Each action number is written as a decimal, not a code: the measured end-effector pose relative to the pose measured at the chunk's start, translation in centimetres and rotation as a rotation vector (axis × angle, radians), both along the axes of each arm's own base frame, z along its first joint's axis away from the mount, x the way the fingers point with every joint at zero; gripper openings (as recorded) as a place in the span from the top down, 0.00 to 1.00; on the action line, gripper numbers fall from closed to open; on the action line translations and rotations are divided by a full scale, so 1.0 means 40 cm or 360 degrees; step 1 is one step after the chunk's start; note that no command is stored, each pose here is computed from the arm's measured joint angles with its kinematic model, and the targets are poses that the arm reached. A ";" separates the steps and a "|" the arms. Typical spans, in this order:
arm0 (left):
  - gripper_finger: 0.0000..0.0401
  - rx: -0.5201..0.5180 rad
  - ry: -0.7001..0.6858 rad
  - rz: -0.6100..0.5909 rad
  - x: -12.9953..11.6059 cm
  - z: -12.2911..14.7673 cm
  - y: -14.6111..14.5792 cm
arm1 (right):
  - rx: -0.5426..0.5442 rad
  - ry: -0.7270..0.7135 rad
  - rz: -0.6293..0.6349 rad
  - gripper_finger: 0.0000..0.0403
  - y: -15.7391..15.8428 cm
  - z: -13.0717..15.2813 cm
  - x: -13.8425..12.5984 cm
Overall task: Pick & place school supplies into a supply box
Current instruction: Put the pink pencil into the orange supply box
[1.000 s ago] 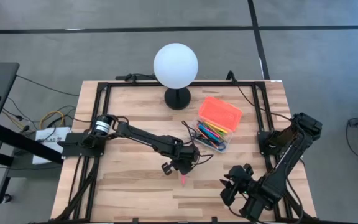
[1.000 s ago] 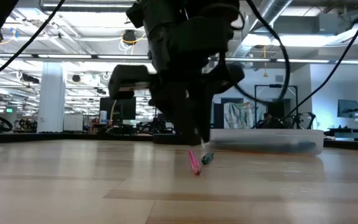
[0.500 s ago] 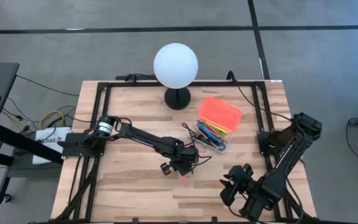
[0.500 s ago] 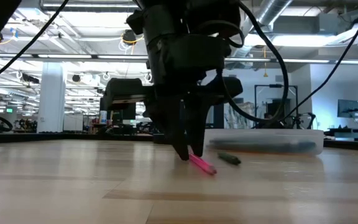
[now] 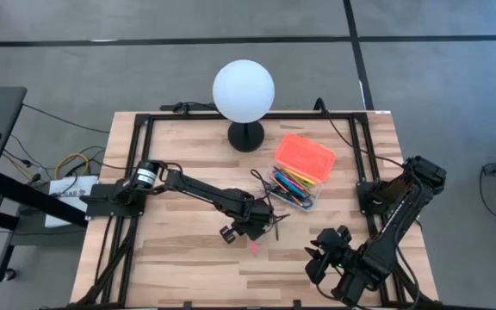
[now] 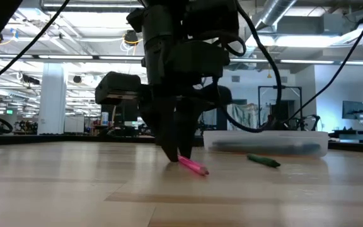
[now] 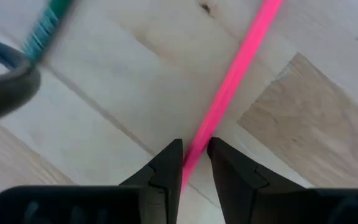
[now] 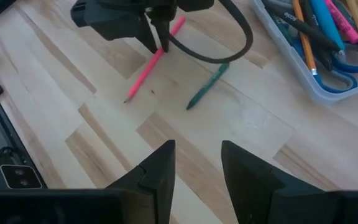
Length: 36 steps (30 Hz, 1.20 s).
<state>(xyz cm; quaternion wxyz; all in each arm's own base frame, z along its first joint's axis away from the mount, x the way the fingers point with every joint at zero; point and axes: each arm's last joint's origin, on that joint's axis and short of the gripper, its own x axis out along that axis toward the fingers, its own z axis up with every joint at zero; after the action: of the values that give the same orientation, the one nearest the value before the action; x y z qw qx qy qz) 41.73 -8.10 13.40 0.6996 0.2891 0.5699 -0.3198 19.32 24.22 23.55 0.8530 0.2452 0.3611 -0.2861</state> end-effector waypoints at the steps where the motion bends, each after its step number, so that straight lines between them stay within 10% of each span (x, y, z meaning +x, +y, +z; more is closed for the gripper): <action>1: 0.80 -0.0003 0.0020 0.0047 -0.002 -0.001 0.001 | -0.0001 0.0001 0.0000 0.70 0.000 0.000 0.000; 22: 0.80 0.0052 0.0268 0.1268 -0.035 -0.005 -0.001 | -0.0024 0.0012 0.0027 0.70 0.000 0.000 0.000; 36: 0.80 0.0082 0.0139 0.0570 -0.032 -0.008 -0.049 | -0.0037 0.0021 0.0033 0.70 -0.002 0.000 -0.001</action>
<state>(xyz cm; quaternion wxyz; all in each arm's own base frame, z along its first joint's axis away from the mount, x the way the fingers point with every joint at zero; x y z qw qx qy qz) 40.46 -10.07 13.09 0.7123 0.1866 0.6501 -0.1877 19.28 24.15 23.54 0.8563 0.2296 0.3658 -0.2832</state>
